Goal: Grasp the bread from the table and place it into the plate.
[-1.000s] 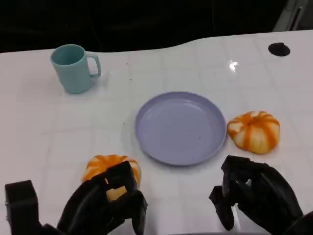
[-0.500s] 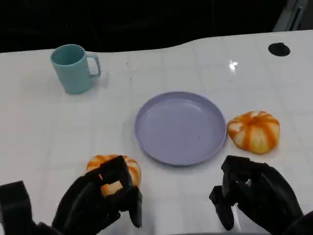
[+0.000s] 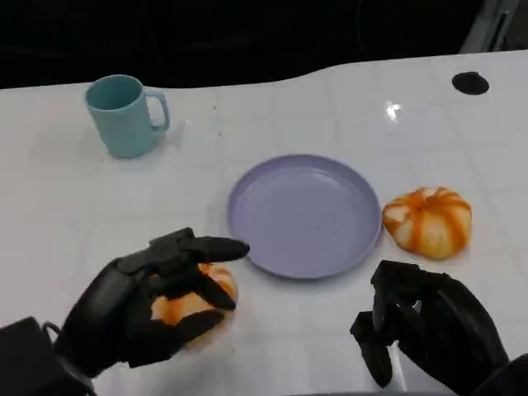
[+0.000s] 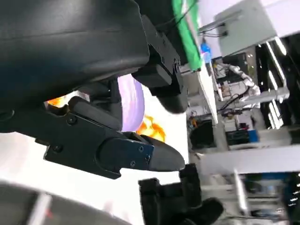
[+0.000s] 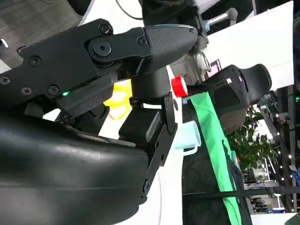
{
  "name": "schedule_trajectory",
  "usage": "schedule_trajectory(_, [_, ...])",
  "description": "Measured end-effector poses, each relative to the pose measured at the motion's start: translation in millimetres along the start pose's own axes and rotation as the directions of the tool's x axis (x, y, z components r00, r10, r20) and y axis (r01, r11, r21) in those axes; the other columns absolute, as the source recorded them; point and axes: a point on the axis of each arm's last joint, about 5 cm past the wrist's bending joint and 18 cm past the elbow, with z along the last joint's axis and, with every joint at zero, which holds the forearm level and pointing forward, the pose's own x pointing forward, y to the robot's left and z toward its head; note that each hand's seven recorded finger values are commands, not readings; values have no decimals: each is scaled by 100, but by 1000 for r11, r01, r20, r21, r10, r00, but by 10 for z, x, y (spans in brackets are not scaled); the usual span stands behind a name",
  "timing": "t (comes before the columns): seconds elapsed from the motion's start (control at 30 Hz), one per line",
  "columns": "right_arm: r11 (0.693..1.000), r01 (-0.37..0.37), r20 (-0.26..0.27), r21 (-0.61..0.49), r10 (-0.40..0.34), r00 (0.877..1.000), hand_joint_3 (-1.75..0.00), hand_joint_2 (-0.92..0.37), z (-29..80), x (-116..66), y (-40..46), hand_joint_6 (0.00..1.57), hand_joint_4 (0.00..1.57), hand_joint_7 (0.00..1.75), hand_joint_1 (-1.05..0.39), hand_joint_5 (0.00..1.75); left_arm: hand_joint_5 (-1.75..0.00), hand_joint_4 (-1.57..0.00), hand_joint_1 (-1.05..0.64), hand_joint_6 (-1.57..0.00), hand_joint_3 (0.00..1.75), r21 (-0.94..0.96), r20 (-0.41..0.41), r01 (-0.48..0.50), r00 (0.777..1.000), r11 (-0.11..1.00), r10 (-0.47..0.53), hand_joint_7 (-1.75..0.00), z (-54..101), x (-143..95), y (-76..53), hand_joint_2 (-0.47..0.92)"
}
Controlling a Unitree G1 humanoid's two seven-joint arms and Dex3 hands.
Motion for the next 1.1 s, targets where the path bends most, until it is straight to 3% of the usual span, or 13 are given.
schedule_trajectory(0.23, [1000, 2, 1, -7, -2, 1000, -34, -92, 7, 4, 15, 103, 118, 148, -96, 165, -78, -23, -69, -33, 8, 419, -37, 15, 999, 908, 1, -7, 207, -16, 148, 92])
schedule_trajectory(0.37, [1000, 1, 0, -7, -1, 1000, -35, -92, 6, 5, 19, 102, 118, 148, -95, 165, -58, -27, -73, -36, 7, 644, -91, 71, 996, 762, -16, -3, 348, -21, 185, 92])
schedule_trajectory(0.5, [1000, 0, 1, -7, 0, 1000, -35, -92, 6, 5, 24, 103, 119, 148, -96, 165, -52, -32, -74, -37, 6, 783, -164, 131, 987, 608, -2, -2, 442, -3, 176, 92])
schedule_trajectory(0.8, [1000, -1, 0, -3, 1, 1000, -34, -92, 8, -4, 25, 103, 120, 149, -96, 164, -45, -32, -74, -35, 2, 880, -289, 263, 957, 396, 7, 0, 395, 137, 63, 92])
schedule_trajectory(1.1, [1000, 1, -5, -5, -1, 1000, -35, -92, 8, -18, 24, 104, 120, 149, -96, 163, -35, -36, -73, -34, 1, 844, -445, 419, 895, 335, 2, 0, 176, 380, 42, 92])
